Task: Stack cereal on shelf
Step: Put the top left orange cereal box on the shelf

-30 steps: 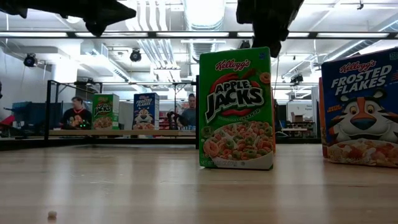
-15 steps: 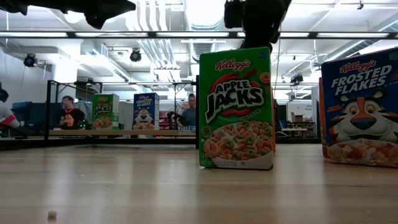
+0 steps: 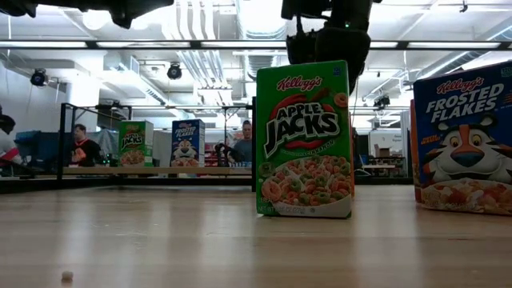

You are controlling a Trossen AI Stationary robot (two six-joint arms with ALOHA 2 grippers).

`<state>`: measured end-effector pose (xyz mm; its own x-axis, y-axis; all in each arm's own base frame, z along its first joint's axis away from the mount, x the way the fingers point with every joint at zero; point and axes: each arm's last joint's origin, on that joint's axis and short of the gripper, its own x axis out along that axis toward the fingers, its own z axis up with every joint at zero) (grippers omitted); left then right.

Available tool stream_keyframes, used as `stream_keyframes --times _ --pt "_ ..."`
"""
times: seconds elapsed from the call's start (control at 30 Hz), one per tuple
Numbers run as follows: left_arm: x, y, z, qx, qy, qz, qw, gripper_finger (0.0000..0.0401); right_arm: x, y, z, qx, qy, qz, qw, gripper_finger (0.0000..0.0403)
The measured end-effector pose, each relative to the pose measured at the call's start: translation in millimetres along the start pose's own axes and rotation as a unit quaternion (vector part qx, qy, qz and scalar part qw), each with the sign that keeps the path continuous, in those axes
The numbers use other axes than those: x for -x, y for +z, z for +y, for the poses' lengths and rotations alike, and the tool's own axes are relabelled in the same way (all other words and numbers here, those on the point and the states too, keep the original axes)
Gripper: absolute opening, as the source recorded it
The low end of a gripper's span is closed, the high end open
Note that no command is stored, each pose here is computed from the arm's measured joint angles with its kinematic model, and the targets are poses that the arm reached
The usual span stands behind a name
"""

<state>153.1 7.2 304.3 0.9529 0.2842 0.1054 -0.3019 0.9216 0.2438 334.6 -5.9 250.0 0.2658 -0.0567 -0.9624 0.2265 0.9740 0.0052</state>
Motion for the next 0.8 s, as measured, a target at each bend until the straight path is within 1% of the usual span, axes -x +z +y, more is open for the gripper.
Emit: stream_keyframes --times 0.13,0.5,0.8 --pt "0.1 1.4 0.4 0.002 0.002 -0.007 1.000 0.0000 -4.8 0.8 0.4 0.003 -0.001 0.007 1.000 0.0278" --pt "0.0 1.1 0.3 0.000 0.002 -0.005 1.000 0.0000 -6.1 1.1 0.6 0.000 -0.001 0.007 1.000 0.0210" --pt "-0.1 0.0 0.0 0.006 0.000 0.000 1.000 0.0000 -2.5 1.6 0.5 0.000 0.000 0.001 1.000 0.0180"
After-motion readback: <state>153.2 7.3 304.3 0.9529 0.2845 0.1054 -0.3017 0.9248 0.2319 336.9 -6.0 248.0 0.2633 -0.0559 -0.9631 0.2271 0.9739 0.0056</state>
